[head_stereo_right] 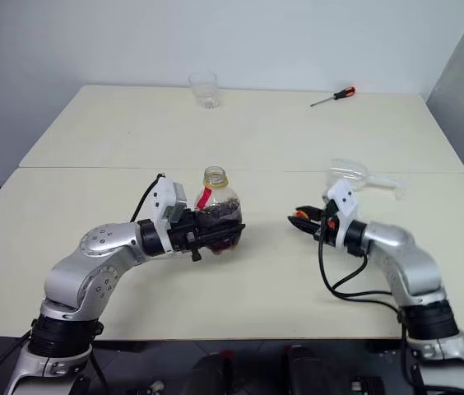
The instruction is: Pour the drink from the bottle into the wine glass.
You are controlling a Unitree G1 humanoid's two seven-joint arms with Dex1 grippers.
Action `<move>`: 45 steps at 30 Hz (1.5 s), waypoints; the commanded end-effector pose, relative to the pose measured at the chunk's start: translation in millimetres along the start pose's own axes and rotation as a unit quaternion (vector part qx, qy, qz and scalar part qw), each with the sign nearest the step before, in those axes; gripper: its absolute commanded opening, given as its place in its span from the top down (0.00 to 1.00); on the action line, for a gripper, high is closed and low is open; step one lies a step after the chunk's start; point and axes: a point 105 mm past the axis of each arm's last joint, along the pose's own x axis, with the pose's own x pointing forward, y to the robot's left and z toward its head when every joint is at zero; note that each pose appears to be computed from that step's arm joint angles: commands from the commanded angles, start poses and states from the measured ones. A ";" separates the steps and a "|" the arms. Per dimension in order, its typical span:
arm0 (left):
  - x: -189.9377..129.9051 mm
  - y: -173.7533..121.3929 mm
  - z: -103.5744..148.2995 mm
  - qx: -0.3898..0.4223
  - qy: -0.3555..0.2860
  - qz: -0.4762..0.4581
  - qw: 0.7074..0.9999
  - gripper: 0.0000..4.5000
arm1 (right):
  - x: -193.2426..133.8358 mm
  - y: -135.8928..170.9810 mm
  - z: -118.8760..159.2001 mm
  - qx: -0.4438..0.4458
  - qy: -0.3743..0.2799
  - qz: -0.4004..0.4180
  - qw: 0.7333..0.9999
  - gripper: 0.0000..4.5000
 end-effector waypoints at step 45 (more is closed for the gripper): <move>-172.7 187.0 -18.1 0.058 -0.040 0.588 0.806 0.58 | 23.9 124.7 112.1 -0.034 -0.195 0.211 0.957 0.01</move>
